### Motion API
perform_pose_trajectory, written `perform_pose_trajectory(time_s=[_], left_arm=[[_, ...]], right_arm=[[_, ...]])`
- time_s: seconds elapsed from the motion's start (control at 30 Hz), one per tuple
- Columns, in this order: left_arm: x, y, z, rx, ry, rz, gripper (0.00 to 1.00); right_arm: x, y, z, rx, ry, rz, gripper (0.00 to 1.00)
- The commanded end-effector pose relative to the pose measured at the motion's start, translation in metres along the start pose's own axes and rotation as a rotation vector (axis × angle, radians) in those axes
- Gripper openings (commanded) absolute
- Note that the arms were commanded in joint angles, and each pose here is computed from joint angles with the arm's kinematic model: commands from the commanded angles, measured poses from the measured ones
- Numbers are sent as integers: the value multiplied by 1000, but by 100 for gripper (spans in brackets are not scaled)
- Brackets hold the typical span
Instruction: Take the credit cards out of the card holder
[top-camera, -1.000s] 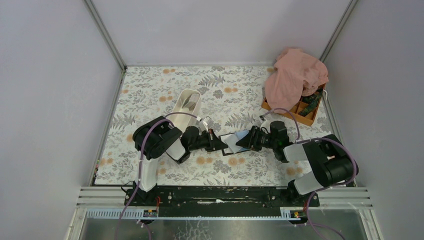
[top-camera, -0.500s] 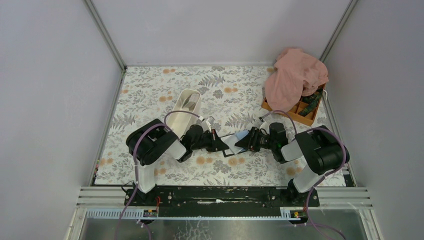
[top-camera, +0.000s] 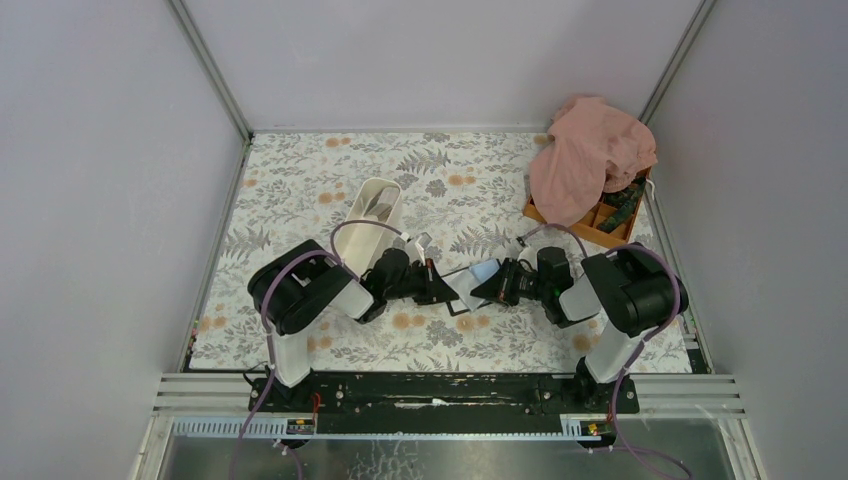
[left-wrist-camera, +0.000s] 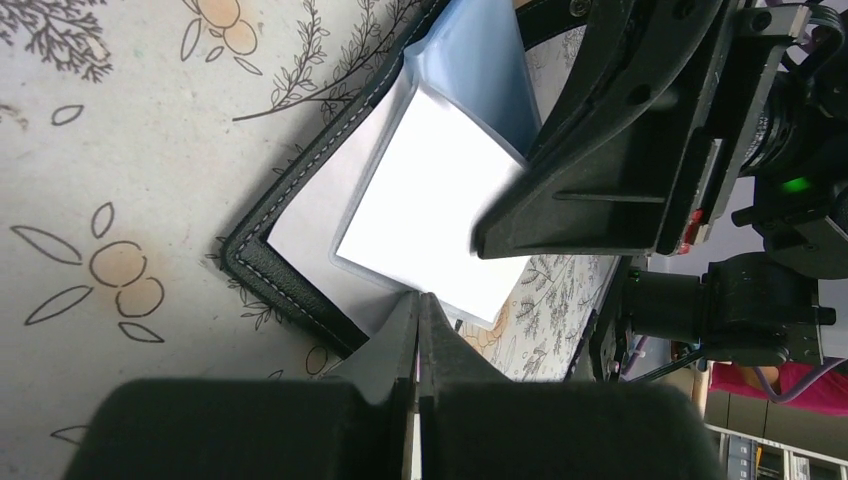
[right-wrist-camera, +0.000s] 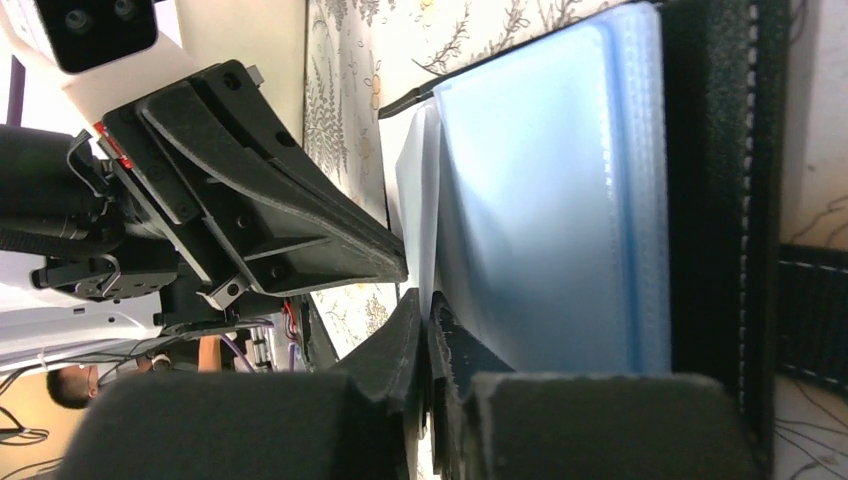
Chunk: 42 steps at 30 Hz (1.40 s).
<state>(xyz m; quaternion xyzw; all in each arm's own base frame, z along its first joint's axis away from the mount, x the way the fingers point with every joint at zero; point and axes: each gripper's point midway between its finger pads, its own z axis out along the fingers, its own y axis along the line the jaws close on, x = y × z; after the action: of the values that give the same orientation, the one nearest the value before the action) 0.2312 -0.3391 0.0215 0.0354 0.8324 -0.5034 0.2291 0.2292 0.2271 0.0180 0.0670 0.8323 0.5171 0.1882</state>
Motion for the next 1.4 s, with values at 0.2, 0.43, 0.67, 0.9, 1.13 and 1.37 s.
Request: perform_pose_trajectory(time_s=[0.2,0.43,0.67,0.9,1.13,1.37], left_arm=[[-1,2,9,14,-4,11,0],[-22,-13,5,-8,-34,89,0],[-32,-29,1,24,-50,127,0],[-29,-38,2,40,-42,143,0],[-13,-48,16,68,-1,144,0],[2,-46,39,84,45,132,0]], right_arm=[[-5,9,-4,-21,-17,-96,0],[-17,7,-15,103,-55,-215,0],[-16,-1,-34,250,-72,-299,0],[-20,11,-48,386,-107,-454,0],[-6,11,-42,394,-75,-471,0],[-1,22,-37,353,-93,-453,1]])
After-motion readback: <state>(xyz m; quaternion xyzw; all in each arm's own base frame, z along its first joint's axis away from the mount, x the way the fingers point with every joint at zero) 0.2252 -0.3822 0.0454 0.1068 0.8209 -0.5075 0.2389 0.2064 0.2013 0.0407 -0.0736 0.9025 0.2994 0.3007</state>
